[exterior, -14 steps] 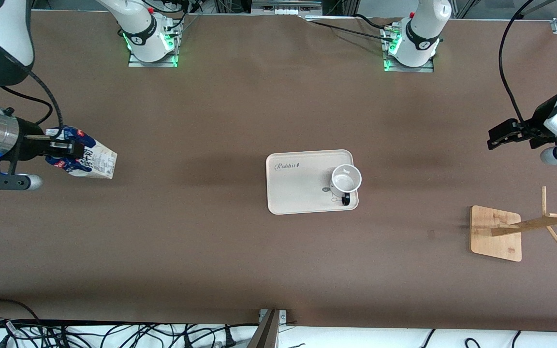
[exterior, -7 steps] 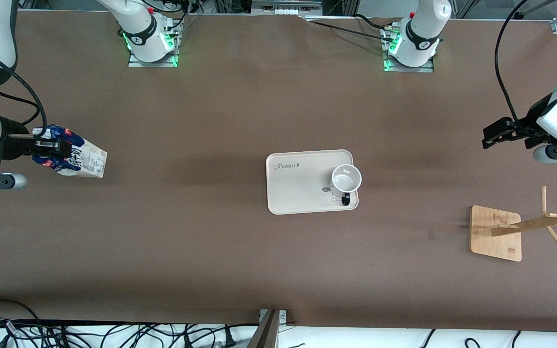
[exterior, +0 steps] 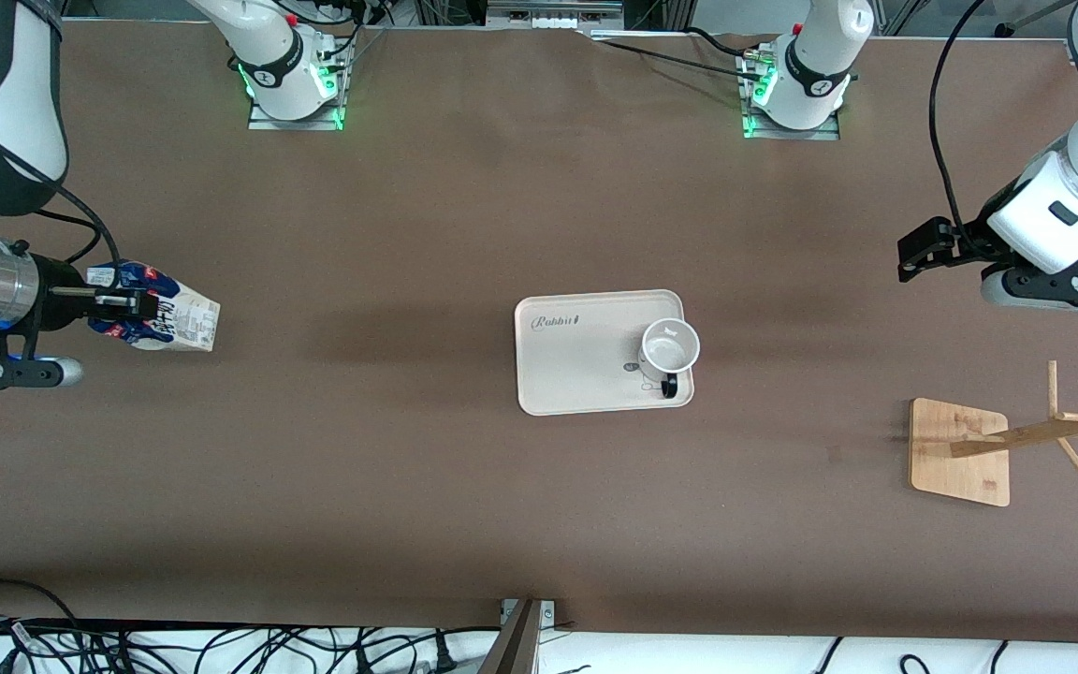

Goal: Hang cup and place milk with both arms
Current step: 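Hold the carton with the right gripper while the left gripper reaches the mug, then lower the carton to the table while the left gripper grasps the mug rim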

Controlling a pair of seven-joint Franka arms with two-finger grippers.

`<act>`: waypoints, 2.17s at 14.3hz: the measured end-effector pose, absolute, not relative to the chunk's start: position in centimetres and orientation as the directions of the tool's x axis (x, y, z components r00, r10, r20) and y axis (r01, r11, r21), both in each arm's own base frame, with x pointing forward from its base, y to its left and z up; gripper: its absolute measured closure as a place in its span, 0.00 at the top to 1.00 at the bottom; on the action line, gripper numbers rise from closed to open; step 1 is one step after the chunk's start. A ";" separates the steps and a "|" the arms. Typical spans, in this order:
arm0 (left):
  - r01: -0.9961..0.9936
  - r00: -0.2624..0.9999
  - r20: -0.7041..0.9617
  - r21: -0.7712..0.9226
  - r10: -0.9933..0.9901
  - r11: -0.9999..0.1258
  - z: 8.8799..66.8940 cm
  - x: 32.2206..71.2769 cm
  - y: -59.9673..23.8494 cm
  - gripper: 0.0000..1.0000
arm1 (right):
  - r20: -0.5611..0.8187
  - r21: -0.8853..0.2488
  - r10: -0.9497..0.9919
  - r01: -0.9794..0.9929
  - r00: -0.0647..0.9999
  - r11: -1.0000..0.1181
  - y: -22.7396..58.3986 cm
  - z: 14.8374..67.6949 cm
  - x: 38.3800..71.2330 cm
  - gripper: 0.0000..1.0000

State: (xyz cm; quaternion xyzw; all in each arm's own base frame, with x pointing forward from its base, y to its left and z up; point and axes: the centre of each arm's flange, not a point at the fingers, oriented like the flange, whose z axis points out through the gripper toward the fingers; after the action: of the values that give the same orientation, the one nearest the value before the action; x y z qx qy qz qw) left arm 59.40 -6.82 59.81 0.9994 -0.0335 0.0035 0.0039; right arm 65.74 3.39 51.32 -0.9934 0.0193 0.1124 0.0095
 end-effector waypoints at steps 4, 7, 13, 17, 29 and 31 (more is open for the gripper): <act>-0.090 0.996 0.022 0.011 -0.090 -0.996 60.5 59.4 -8.1 1.00 | -0.243 -0.012 -0.044 -0.049 0.969 -0.999 3.0 48.2 65.8 0.32; -0.107 0.994 -0.031 0.004 -0.107 -0.994 57.5 60.3 -9.1 1.00 | -0.241 -0.011 -0.050 -0.054 0.969 -0.998 2.8 45.4 65.9 0.32; -0.137 0.974 -0.184 -0.020 -0.131 -0.990 47.7 62.7 -12.1 1.00 | -0.176 -0.017 -0.062 -0.066 0.982 -0.998 2.4 40.7 65.2 0.32; -0.068 0.978 -0.196 0.017 -0.070 -0.998 42.7 63.1 -18.9 1.00 | -0.128 -0.038 -0.069 -0.074 0.989 -0.997 2.6 39.6 64.6 0.32; 0.110 0.985 -0.139 0.025 0.106 -0.994 28.1 62.7 -31.6 1.00 | -0.101 -0.195 -0.047 -0.066 0.994 -0.979 2.7 33.1 62.6 0.32; 0.135 0.980 -0.150 0.013 0.131 -0.991 26.9 61.9 -33.0 0.98 | -0.101 -0.195 -0.043 -0.063 0.994 -0.979 2.6 32.8 62.6 0.32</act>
State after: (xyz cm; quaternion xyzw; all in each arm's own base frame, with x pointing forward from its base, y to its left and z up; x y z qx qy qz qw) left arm 61.88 -33.02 26.89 0.9949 0.0669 -0.0747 0.0114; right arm 62.62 2.62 32.75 -0.9936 0.0267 0.0480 0.0992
